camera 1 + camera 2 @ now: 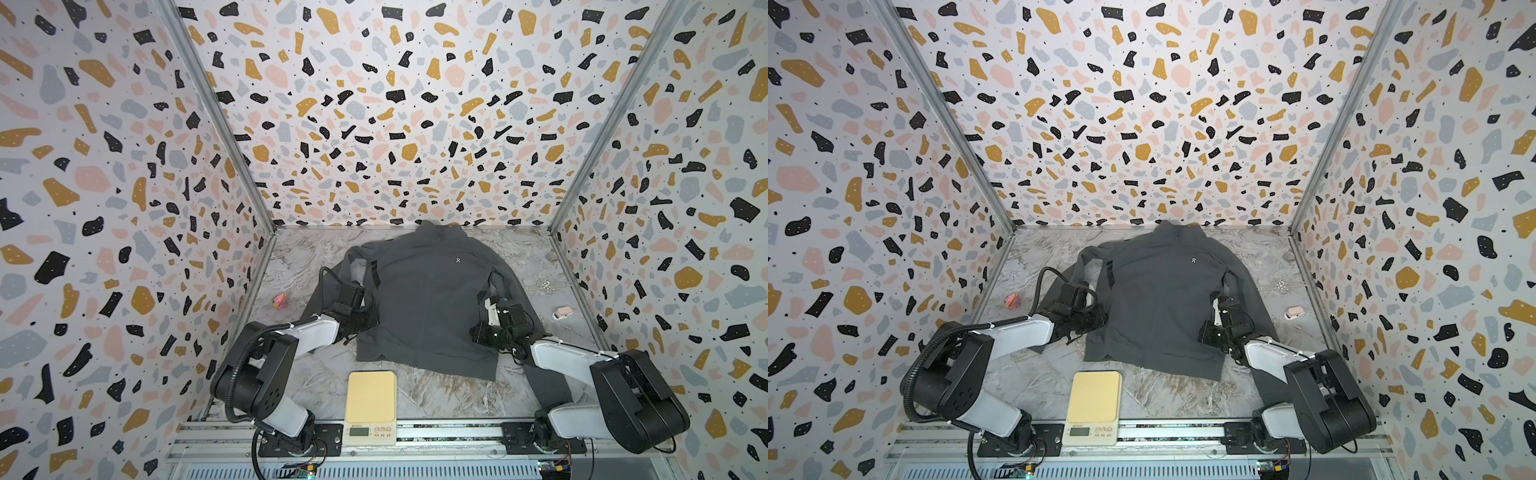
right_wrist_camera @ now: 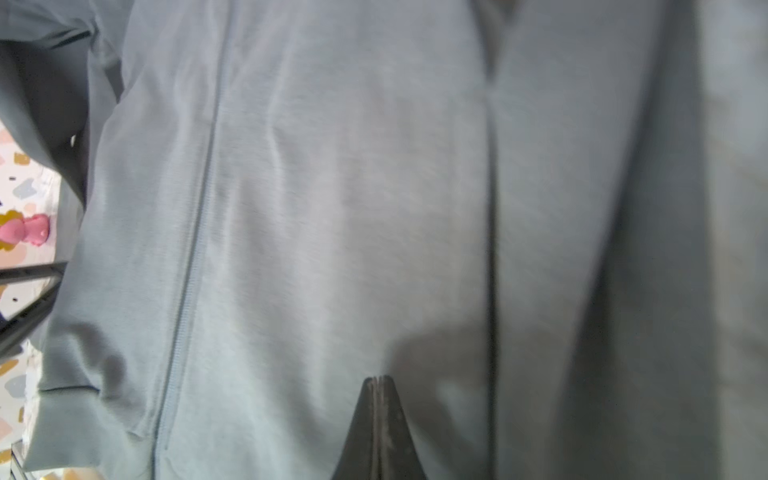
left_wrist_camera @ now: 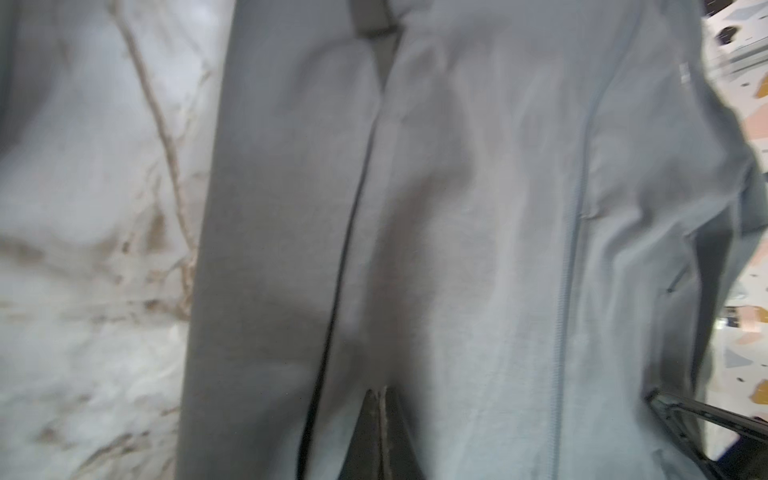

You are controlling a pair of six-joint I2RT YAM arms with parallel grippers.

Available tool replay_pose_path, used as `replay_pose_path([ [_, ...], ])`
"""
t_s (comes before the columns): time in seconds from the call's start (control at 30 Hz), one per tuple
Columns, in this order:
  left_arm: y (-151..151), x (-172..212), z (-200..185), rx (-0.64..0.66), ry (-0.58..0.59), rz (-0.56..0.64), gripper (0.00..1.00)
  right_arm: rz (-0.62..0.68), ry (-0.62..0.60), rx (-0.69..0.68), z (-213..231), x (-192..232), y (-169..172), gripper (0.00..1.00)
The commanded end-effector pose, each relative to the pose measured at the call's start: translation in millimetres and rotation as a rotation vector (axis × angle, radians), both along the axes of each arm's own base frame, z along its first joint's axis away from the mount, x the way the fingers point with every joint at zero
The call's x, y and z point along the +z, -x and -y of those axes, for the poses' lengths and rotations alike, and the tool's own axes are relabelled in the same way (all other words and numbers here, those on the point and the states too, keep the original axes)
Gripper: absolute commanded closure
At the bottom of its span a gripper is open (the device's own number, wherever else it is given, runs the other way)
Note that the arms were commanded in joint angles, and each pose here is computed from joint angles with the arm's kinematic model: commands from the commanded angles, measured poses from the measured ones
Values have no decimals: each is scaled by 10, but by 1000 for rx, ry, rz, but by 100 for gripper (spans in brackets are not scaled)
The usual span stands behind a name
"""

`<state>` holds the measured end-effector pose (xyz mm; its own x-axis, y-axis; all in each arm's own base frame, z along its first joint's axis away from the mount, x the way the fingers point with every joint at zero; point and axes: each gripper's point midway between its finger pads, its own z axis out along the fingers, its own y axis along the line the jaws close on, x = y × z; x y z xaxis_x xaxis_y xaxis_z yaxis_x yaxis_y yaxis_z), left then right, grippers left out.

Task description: Zip up the jacket

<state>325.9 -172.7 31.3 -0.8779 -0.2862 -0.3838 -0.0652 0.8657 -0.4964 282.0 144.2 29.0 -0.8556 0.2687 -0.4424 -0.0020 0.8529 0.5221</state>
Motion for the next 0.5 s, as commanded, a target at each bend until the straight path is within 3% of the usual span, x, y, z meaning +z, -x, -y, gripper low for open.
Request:
replay_pose_path([
  [0.0,177,-294,-123,-9,-85,-74,96,17,2,-71,182,-45,-72,100],
  [0.2,181,-355,-354,39,-138,-81,99,54,-8,-94,450,-49,-284,100],
  [0.37,71,-98,-726,125,-190,-14,99,108,26,-78,631,129,-484,100],
  [0.47,-1,179,-905,170,-212,66,93,162,34,-26,587,384,-590,92],
])
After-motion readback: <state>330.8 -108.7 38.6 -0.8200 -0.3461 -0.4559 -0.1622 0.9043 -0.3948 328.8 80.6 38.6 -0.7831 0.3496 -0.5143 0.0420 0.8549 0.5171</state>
